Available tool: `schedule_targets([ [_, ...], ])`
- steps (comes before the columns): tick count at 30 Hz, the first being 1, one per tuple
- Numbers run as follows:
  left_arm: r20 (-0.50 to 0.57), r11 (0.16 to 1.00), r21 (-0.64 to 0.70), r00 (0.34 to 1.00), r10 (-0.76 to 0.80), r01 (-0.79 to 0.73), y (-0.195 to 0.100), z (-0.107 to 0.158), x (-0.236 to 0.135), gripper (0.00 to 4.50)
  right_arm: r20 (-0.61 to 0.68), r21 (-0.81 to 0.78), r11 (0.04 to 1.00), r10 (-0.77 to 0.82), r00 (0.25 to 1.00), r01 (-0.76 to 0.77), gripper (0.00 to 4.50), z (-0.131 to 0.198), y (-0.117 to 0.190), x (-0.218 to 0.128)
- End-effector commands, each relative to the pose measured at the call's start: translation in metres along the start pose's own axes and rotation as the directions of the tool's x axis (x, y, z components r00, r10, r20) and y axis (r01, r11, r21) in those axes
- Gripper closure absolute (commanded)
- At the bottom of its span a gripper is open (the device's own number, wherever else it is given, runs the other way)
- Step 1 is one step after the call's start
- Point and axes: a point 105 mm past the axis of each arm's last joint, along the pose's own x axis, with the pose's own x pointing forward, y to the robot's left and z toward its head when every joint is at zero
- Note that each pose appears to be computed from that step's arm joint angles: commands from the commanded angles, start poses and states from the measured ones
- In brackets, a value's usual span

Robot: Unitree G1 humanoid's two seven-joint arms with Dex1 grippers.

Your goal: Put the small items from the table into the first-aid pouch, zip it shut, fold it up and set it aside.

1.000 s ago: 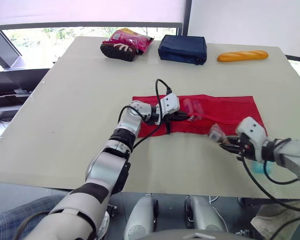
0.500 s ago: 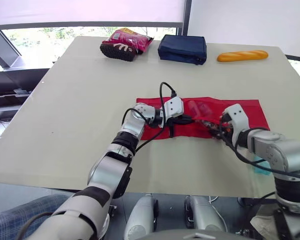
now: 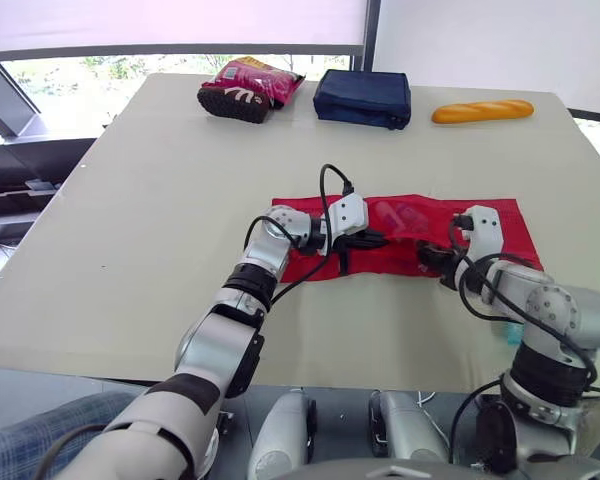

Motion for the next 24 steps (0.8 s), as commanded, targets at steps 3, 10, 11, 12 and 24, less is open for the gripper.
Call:
schedule_targets([
  [3, 0.033, 0.999, 0.037, 0.999, -0.027, 0.026, -0.004, 0.011, 0.006, 4.5, 0.068, -0.064, 0.998, 0.001, 0.998, 0.004, 4.03, 0.012, 0.022, 0.008],
  [10, 0.032, 0.998, 0.042, 0.999, -0.043, 0.042, -0.007, 0.01, 0.007, 4.5, 0.169, -0.03, 0.999, -0.037, 0.985, 0.043, 4.03, 0.029, 0.029, 0.023],
  [11, 0.031, 0.998, 0.042, 0.999, -0.043, 0.042, -0.007, 0.01, 0.007, 4.5, 0.193, -0.029, 0.998, -0.043, 0.98, 0.05, 4.03, 0.033, 0.028, 0.024],
  [12, 0.03, 0.998, 0.042, 0.999, -0.043, 0.042, -0.007, 0.01, 0.007, 4.5, 0.204, -0.029, 0.998, -0.046, 0.978, 0.053, 4.03, 0.035, 0.028, 0.024],
  [24, 0.023, 0.999, 0.046, 1.0, -0.017, 0.016, 0.0, 0.01, 0.003, 4.5, 0.214, -0.106, 0.994, 0.002, 0.977, 0.021, 0.53, 0.026, 0.028, 0.015],
])
